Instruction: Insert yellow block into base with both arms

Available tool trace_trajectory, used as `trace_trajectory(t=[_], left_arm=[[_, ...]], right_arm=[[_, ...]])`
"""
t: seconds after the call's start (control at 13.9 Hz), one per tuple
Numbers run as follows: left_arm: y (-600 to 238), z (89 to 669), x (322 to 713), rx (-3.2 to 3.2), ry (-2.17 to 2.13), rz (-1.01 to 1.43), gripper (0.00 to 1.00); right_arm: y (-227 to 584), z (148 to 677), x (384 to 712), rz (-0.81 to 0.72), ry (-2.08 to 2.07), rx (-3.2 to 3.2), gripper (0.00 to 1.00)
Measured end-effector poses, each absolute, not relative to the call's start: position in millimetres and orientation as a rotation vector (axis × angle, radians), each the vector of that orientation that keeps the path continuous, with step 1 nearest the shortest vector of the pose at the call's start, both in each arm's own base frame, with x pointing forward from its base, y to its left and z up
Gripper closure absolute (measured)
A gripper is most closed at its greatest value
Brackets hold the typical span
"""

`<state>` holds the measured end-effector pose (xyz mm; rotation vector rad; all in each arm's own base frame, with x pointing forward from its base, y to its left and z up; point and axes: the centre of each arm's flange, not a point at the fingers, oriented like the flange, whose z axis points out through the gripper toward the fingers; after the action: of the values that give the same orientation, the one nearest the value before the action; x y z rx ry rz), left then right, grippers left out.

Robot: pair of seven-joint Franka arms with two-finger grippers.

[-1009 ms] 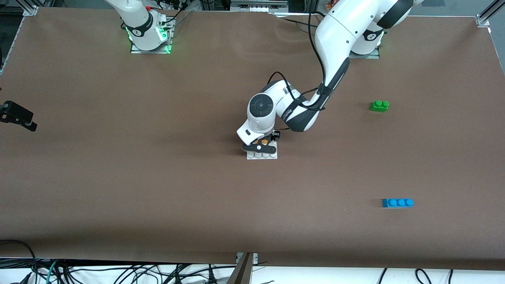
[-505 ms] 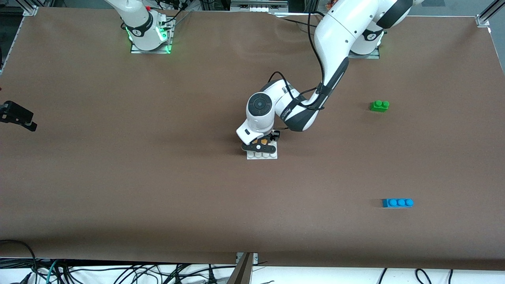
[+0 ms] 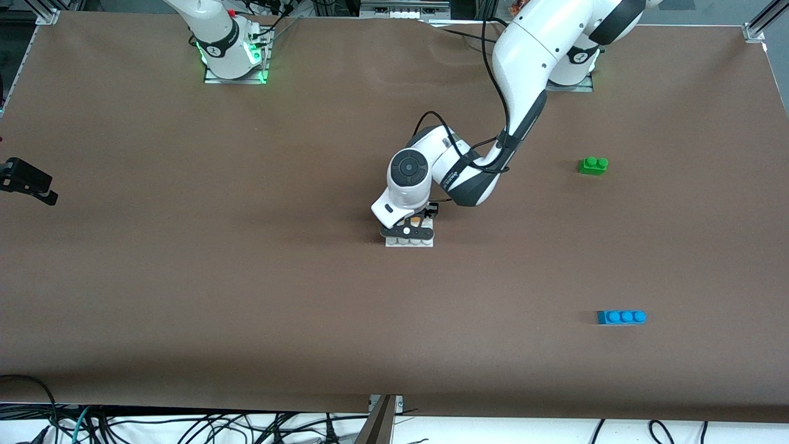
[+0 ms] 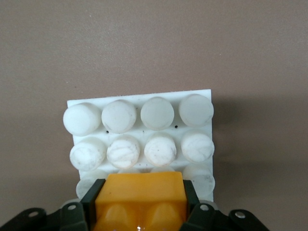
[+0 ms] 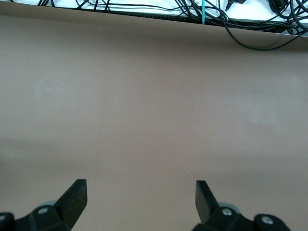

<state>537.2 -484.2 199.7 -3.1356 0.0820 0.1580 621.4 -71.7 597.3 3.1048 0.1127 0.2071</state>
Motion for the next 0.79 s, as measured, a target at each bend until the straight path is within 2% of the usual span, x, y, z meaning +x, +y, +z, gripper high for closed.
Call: trace_trajectory(t=[0.43,0.5,0.65,0.72,0.79], left_arm=[[-484.3,199.5,537.2,-3.136,0.083,0.158,0.32],[-484.4,198.4,536.8,-3.134,0.085,0.161,0.27],[-485.4,193.5,534.6,-3.130,0.089,0.170,0.07],[-485.5,193.3,534.5,-3.130,0.089,0.171,0.00],[-485.7,194.0,534.9,-3.131,0.089,0.169,0.00]], right_arm=[[-71.7,597.3,621.4,0.207,0.113,3.105,0.00],[-71.7,597.3,621.4,0.207,0.113,3.105,0.00],[-71.7,597.3,621.4,0.207,0.113,3.105,0.00],[-71.7,597.3,621.4,0.207,0.113,3.105,0.00],[-71.7,597.3,621.4,0.207,0.113,3.105,0.00]])
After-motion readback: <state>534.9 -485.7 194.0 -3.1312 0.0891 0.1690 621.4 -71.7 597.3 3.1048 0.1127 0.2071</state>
